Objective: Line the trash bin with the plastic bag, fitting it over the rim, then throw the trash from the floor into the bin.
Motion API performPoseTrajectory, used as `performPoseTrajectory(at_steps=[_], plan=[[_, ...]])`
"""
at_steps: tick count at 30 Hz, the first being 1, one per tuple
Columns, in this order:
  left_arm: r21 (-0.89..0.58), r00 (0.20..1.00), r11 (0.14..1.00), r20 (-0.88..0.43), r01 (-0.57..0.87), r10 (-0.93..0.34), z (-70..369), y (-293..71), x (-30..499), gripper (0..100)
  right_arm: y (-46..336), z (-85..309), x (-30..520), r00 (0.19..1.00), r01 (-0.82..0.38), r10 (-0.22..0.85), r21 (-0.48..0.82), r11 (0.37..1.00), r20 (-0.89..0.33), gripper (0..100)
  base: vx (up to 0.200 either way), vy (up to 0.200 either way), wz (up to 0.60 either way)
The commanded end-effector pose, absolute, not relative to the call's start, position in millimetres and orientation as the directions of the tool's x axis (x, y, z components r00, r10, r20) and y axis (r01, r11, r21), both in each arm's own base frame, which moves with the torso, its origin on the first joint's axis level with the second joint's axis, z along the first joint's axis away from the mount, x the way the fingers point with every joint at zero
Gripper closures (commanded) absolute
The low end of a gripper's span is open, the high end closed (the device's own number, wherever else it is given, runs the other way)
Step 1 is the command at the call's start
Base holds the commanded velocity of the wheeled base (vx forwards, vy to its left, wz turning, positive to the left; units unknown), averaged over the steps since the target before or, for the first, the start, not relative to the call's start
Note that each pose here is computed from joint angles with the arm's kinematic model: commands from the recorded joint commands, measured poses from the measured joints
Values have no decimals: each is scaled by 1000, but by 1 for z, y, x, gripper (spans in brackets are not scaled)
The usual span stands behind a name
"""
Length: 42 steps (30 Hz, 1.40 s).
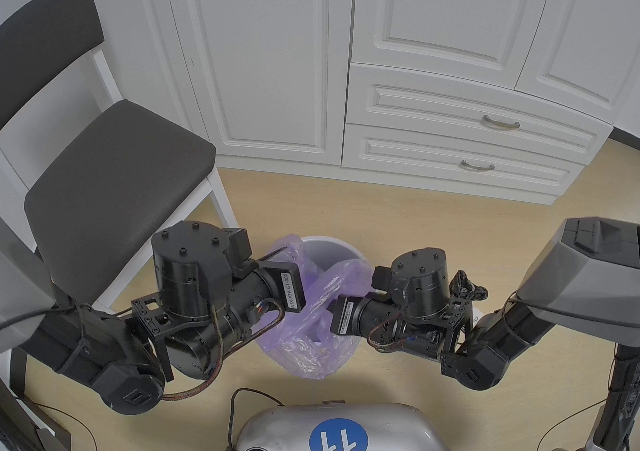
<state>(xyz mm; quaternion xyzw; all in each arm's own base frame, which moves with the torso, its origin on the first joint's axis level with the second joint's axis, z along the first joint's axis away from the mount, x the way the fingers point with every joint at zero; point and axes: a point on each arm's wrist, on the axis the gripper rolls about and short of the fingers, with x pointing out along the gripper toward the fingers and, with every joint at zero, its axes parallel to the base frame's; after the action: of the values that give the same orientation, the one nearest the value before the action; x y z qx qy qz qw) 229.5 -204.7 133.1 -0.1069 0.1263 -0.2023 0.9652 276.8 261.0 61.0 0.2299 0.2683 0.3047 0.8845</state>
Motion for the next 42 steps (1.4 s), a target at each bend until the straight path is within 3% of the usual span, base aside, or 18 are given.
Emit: performPoseTrajectory(at_steps=[1, 11, 16, 29, 42], plan=[[-265, 879, 894, -222, 362, -422, 124, -213, 234, 100, 262, 52, 275, 646, -392, 647, 551, 736, -405, 100, 0, 0, 0], [-316, 889, 890, -215, 330, -406, 118, -218, 250, 100, 262, 39, 301, 690, -345, 619, 582, 736, -374, 100, 0, 0, 0], [-423, 891, 858, -209, 290, -404, 82, -237, 282, 100, 250, 38, 314, 729, -328, 599, 599, 730, -331, 100, 0, 0, 0], [-464, 892, 844, -208, 271, -401, 18, -267, 342, 100, 227, 47, 330, 770, -298, 558, 598, 744, -311, 100, 0, 0, 0], [-471, 939, 867, -198, 162, -283, 36, -209, 356, 100, 227, 40, 332, 769, -293, 550, 585, 756, -325, 100, 0, 0, 0]])
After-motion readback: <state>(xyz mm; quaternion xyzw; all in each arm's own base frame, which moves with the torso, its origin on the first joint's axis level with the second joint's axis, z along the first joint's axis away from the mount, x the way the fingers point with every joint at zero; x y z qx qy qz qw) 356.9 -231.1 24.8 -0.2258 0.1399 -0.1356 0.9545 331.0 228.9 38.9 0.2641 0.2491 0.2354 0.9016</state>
